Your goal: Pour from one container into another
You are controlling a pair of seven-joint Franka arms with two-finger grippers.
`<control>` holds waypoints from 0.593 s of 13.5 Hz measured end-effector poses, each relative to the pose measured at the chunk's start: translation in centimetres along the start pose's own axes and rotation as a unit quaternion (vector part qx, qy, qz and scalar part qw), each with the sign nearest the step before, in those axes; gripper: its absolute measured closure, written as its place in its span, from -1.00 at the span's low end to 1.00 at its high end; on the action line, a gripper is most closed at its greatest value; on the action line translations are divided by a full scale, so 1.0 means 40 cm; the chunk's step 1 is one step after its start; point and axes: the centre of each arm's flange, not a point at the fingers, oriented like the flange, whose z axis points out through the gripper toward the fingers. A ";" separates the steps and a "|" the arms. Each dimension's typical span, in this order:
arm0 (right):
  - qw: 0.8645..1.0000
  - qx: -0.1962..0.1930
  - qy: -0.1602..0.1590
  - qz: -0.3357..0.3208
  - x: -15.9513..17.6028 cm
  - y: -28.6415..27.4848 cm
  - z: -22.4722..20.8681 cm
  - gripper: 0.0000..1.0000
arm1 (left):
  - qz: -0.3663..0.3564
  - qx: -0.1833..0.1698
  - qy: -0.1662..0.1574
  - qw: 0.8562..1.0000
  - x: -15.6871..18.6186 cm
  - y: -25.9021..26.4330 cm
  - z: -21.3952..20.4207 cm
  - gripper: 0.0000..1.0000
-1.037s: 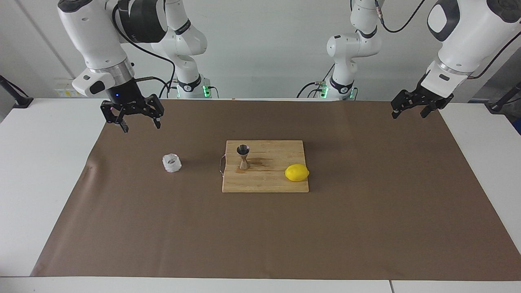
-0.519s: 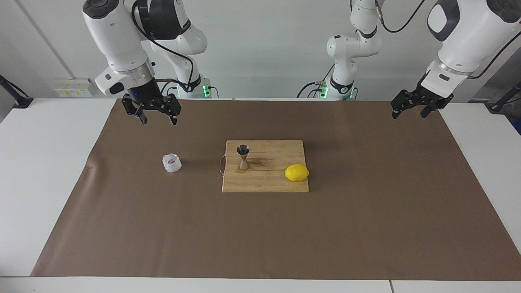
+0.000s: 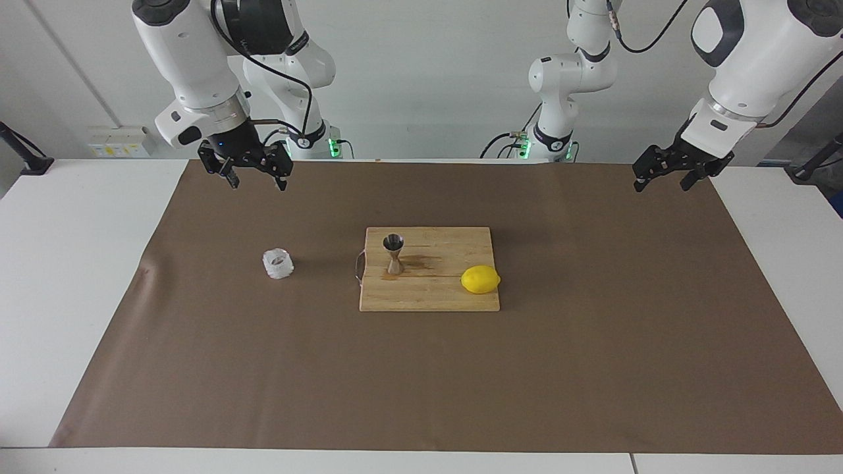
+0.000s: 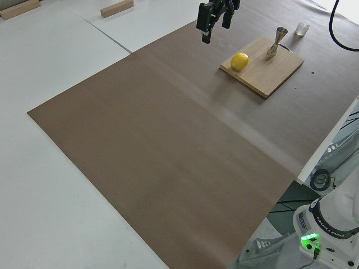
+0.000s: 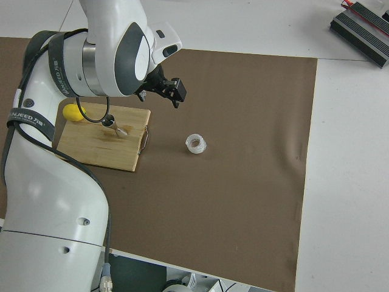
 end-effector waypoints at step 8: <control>1.000 0.000 0.000 -0.002 0.001 -0.004 -0.002 -1.00 | 0.000 0.000 0.000 1.000 0.000 0.000 0.000 -1.00</control>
